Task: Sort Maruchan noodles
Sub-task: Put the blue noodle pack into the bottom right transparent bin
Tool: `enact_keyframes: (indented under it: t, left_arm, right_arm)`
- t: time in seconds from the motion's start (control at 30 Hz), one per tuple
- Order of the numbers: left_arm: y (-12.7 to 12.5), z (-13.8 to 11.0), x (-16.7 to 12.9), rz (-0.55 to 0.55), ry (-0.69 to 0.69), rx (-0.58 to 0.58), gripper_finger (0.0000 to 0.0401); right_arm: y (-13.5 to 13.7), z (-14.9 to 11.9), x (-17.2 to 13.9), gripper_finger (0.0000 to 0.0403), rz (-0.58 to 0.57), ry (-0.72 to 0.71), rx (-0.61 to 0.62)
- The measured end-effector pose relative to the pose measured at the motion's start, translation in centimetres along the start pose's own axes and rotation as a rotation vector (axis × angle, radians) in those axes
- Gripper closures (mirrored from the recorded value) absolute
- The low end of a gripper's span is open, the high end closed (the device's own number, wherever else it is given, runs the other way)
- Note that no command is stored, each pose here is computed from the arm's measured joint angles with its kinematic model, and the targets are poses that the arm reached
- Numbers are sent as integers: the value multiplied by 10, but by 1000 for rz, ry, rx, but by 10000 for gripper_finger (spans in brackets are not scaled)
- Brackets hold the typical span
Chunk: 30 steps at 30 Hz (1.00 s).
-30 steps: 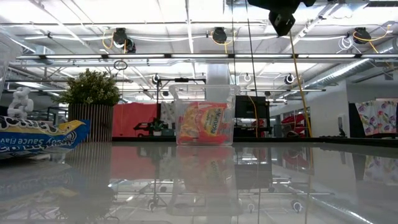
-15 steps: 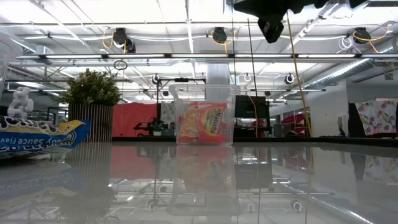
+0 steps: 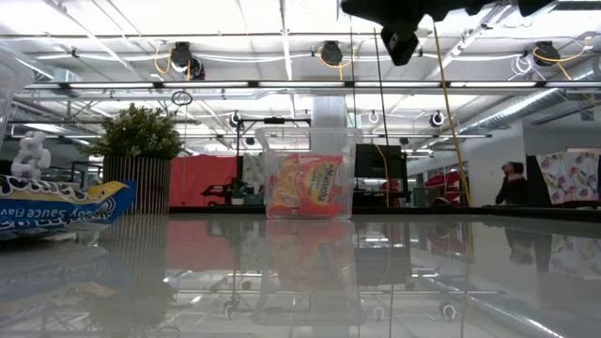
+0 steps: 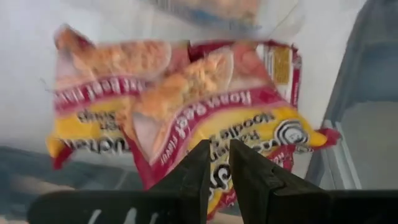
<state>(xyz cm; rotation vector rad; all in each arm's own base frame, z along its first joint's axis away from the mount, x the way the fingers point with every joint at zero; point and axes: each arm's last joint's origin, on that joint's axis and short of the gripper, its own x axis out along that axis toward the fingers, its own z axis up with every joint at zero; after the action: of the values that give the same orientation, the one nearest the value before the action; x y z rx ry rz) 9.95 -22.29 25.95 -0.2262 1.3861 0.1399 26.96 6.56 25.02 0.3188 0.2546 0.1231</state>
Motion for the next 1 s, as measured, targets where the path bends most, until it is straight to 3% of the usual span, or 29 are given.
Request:
enact_keyframes:
  t: [0.13, 0.3, 0.47, 0.73, 1.0]
  left_arm:
    - [-2, 15, -15, 4, -143, 50, 336]
    - [-13, 46, -48, -21, -534, 112, 336]
    - [-13, 73, -67, 62, -747, 175, 336]
    - [9, 128, -64, 198, -810, 110, 336]
    - [20, 147, -53, 233, -832, 48, 336]
  right_arm:
    - [-4, -5, 15, 303, 4, -32, 6]
    - [-5, -14, 47, 303, -17, 17, 8]
    - [-1, -14, 89, 303, 5, 75, -10]
    - [7, -26, 144, 303, 53, 190, -87]
    - [2, -50, 169, 303, 67, 175, -158]
